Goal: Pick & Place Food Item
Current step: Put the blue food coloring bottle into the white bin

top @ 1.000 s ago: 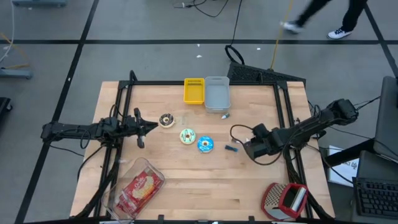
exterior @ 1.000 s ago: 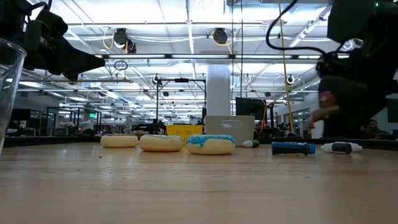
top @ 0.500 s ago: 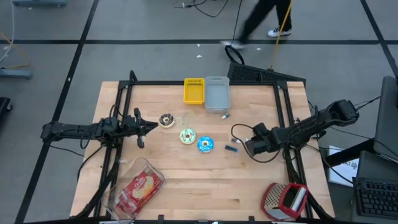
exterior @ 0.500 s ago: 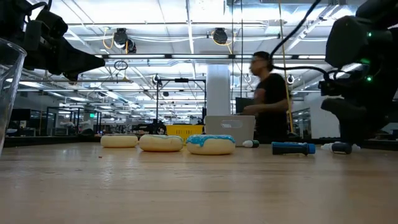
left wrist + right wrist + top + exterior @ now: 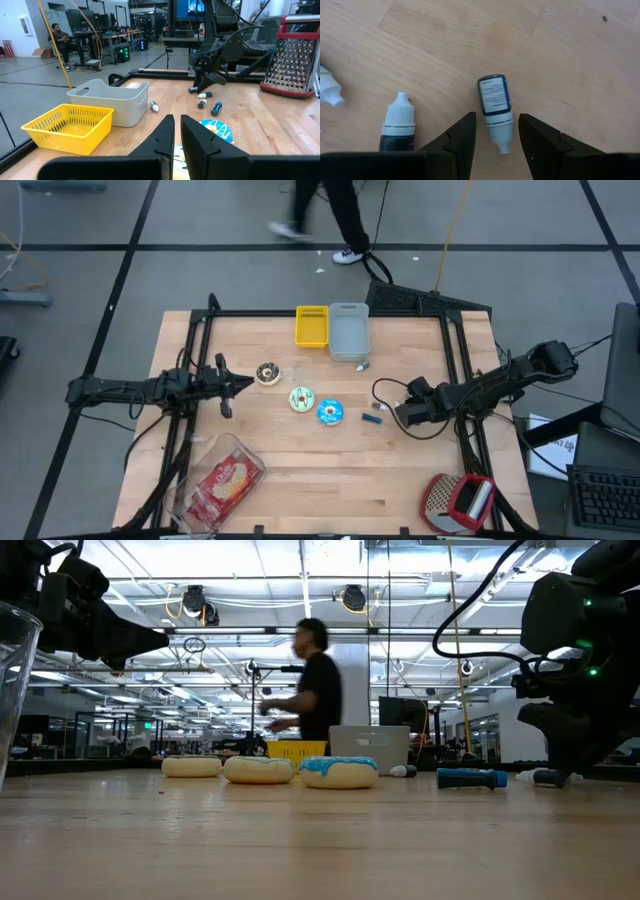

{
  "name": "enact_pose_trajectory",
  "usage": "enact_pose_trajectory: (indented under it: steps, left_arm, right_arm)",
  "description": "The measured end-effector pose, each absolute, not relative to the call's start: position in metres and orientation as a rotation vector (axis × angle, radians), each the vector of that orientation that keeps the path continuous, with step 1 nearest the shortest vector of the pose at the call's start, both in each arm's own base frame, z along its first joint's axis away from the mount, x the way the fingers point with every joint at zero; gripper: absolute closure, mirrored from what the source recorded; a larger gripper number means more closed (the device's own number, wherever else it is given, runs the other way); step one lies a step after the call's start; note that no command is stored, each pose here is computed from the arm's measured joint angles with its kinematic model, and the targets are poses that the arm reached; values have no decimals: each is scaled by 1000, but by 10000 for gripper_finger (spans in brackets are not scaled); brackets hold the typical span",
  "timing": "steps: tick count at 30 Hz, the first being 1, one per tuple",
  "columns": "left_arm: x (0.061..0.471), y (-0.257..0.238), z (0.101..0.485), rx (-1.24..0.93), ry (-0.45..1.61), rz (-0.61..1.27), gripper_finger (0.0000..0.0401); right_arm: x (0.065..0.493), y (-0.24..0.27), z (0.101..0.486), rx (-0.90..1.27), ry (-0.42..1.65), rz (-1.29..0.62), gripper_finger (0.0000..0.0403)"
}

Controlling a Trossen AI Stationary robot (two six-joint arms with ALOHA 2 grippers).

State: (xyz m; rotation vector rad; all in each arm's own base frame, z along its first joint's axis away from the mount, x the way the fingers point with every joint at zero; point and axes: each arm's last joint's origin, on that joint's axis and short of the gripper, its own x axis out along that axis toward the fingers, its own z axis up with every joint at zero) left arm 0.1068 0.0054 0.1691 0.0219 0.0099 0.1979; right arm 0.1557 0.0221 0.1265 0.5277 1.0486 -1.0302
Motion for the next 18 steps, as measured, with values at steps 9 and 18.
enact_pose_trajectory:
  steps: [9, 18]
  left_arm:
    - [107, 5, 169, 22, 10, 198, 370]
    - [107, 5, 169, 22, 10, 198, 370]
  right_arm:
    - [158, 23, 126, 522, 1042, -998, 264]
    - [159, 23, 126, 518, 1039, -985, 266]
